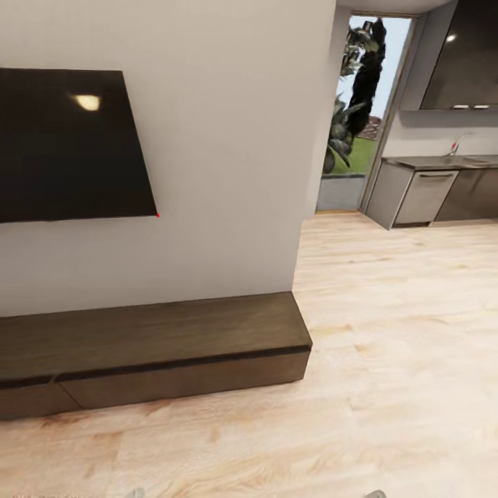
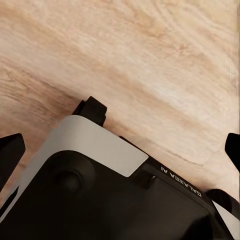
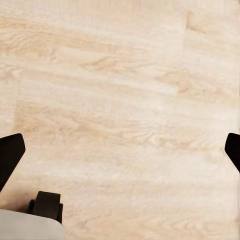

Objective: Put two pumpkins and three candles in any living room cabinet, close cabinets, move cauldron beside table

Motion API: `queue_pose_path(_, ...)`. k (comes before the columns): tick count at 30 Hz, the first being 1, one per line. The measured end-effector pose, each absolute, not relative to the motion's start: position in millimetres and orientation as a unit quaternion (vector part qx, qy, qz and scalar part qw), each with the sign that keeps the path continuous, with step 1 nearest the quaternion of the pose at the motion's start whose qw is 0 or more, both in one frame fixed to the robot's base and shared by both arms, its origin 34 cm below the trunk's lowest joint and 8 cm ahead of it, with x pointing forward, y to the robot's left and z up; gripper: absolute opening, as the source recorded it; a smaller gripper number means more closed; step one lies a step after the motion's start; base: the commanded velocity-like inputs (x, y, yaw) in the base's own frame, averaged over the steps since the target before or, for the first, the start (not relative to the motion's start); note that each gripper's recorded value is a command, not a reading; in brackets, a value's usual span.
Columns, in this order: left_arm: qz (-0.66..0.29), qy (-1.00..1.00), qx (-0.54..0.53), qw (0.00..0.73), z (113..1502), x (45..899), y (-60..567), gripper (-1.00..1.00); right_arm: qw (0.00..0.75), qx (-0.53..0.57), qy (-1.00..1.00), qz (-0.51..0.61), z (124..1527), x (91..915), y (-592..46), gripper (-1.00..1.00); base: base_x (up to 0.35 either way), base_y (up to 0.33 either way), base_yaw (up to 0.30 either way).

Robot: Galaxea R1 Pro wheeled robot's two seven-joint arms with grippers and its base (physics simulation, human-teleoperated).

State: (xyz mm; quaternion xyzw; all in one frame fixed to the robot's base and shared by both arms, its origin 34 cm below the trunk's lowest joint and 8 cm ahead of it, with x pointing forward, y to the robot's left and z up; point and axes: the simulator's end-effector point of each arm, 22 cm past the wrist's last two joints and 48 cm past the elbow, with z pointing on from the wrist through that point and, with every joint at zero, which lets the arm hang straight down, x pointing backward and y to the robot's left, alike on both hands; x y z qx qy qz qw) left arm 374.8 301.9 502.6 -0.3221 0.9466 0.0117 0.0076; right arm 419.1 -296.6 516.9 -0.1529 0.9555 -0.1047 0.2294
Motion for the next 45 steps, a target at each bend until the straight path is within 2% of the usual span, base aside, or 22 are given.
queue_pose_path(24, 0.012, 0.947, -0.322, 0.008, 502.6, 374.8, 301.9, 1.0, 0.228, -0.155, 0.955, -0.104, 516.6, 418.4, -296.0, 1.0, 0.246, -0.213, 0.288)
queue_pose_path(37, 0.012, 0.947, -0.322, 0.008, 502.6, 374.8, 301.9, 1.0, 0.228, -0.154, 0.956, -0.105, 516.6, 418.3, -297.3, 1.0, 0.316, -0.083, 0.023)
queue_pose_path(45, 0.011, 0.945, -0.326, 0.009, 503.4, 376.2, 302.3, 1.0, 0.231, -0.153, 0.955, -0.105, 517.7, 419.9, -296.1, 1.0, 0.056, 0.013, -0.156)
